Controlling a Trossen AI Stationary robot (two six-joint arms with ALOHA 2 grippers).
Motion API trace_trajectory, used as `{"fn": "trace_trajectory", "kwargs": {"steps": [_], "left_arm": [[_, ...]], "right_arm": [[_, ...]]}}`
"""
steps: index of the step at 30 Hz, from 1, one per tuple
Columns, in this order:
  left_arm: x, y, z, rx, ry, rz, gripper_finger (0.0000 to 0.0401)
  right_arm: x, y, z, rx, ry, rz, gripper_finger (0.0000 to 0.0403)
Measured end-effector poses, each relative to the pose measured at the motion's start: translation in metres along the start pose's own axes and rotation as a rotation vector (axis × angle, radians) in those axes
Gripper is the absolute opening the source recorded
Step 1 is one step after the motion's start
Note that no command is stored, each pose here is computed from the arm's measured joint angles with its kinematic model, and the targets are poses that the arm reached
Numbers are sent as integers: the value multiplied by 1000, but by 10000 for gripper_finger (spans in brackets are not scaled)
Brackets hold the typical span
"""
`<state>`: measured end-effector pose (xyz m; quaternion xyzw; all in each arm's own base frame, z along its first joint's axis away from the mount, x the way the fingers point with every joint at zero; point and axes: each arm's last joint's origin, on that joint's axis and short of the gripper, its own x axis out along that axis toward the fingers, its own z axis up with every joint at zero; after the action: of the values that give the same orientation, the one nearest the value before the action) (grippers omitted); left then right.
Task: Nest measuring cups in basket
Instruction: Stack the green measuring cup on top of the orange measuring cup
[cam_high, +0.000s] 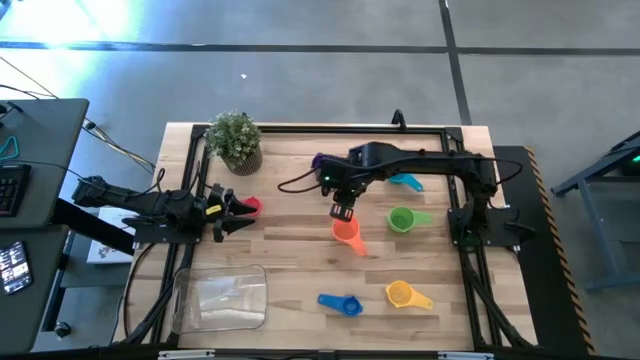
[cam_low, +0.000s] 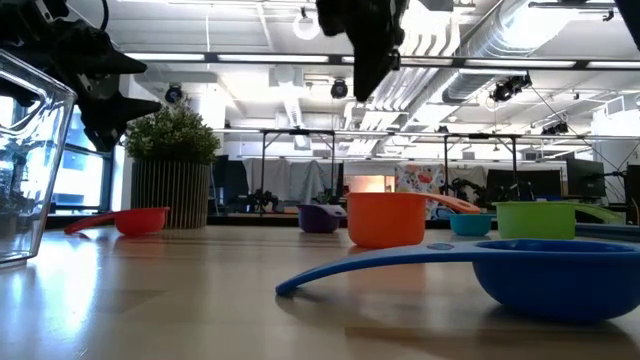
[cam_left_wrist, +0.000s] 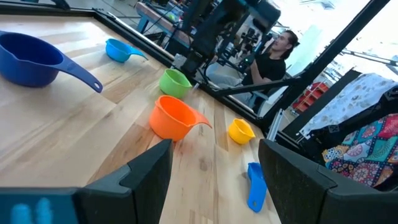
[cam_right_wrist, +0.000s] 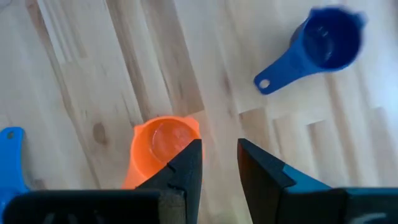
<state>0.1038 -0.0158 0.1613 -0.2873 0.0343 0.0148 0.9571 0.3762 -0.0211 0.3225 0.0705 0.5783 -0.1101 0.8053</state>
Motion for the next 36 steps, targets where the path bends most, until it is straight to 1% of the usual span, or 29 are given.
{"fn": "trace_trajectory", "kwargs": {"steps": [4,9,14,18,24,28,30,36], "left_arm": [[0,0,0,-18,0,0,227],[0,0,0,-36,0,0,227],[0,0,0,-39,-1,1,227],[0,0,0,-67,-9,13,227],[0,1,1,-74,-36,49,227],[0,2,2,-81,-52,66,227],[0,2,2,-85,-57,72,227],[0,2,3,-146,-82,89,227]], "right_arm": [[-29,-1,-12,-10,-47,-56,94],[-60,-5,-25,-29,-107,-86,94],[-82,-13,-43,-26,-79,-95,94],[-105,-20,-60,-21,-81,-112,94],[-143,-30,-88,41,-177,-150,94],[-164,-38,-107,90,-231,-204,94],[-172,-42,-115,113,-258,-221,94],[-190,-49,-135,166,-308,-251,94]]}}
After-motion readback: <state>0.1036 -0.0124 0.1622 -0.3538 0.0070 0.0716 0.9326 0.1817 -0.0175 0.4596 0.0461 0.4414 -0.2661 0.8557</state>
